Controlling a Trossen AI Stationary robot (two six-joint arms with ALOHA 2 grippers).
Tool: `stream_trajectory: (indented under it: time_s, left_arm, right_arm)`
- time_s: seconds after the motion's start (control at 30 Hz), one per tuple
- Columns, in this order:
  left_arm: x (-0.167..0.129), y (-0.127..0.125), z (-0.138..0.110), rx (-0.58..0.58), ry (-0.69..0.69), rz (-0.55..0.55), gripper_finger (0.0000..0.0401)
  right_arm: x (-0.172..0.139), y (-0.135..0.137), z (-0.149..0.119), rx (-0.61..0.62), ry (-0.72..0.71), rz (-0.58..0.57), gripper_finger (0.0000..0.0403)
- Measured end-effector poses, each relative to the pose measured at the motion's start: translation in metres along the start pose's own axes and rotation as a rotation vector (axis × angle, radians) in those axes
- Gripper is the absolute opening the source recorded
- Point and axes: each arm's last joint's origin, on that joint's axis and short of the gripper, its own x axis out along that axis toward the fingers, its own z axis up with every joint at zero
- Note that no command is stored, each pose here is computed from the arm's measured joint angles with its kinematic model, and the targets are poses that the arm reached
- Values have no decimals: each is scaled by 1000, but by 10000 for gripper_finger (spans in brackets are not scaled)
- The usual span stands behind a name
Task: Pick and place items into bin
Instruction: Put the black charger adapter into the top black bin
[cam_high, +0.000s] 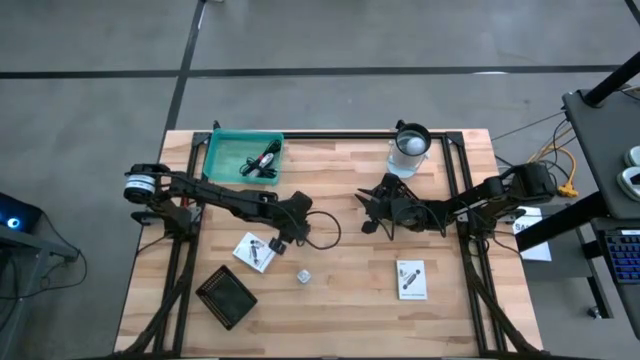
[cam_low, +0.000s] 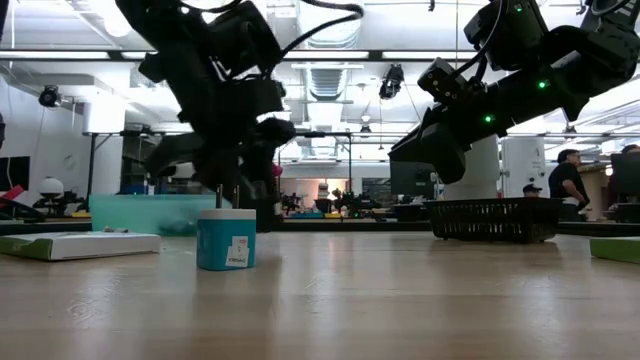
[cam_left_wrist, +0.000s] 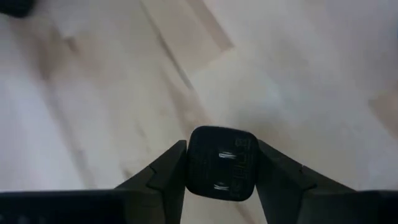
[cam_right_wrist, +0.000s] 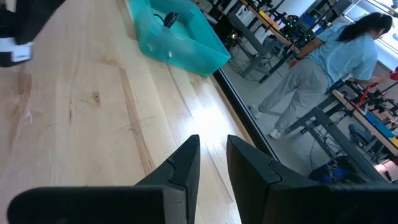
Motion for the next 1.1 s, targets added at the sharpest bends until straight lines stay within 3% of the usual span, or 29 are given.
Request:
stream_trajectory:
  time_s: [0.23,0.5,0.73,0.93,1.1]
  left_arm:
    - [-3,12,13,65,-74,164,140]
    - [-5,26,20,4,-271,319,140]
    - [-7,49,1,-90,-243,364,140]
    - [-11,62,-1,-143,-435,244,140]
    - [-17,76,-3,-147,-529,267,140]
  right_arm:
    - [0,0,0,0,-1,3,68]
    - [0,1,2,-41,-11,4,69]
    - [-15,21,19,-207,-161,179,108]
    - [-22,30,25,-358,-214,190,150]
    - [-23,29,23,-526,-184,114,180]
